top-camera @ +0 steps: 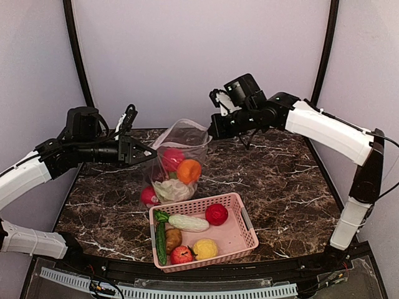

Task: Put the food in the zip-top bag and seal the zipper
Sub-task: Pass from the left arm to the right, then pass from the right arm to the left, then pick up the fake fruit from the bin.

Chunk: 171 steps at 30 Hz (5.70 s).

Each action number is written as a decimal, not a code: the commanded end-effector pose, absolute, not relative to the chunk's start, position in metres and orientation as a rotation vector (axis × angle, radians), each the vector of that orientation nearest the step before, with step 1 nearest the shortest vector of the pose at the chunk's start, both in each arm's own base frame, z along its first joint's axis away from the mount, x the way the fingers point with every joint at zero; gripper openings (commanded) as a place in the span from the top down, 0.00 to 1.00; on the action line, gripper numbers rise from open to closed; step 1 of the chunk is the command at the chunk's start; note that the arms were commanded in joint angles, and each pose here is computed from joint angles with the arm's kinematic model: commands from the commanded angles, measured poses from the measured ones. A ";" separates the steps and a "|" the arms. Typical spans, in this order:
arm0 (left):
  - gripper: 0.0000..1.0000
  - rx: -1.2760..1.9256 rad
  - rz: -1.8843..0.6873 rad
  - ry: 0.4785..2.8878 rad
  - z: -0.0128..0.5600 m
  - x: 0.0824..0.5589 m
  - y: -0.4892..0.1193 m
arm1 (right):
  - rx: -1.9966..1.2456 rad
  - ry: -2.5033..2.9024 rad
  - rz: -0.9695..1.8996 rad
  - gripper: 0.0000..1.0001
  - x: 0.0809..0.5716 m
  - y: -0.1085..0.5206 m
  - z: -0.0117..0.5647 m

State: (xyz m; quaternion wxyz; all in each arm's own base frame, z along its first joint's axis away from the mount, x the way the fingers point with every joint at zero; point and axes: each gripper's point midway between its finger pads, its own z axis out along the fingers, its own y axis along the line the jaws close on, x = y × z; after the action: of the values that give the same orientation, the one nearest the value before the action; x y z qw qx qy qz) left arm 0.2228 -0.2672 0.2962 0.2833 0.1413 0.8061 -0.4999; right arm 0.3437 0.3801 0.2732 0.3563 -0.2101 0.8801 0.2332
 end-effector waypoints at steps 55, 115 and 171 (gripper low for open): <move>0.47 0.889 -0.329 2.016 0.286 0.206 -0.299 | -0.442 2.201 0.730 1.00 0.299 0.360 0.303; 0.99 0.622 -0.816 2.068 0.295 0.207 -0.301 | -0.601 2.086 0.878 0.21 0.190 0.299 0.310; 0.99 0.554 -0.881 2.085 0.289 0.204 -0.288 | -0.736 2.663 0.571 0.42 0.081 0.386 0.083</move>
State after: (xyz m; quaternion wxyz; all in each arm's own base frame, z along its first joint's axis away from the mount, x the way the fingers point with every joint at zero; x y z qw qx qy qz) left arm 0.2065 -0.2936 0.2912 0.3962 0.2232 0.8211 -0.3450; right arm 0.0779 0.3883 0.0657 0.1327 -0.2640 0.9374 0.1843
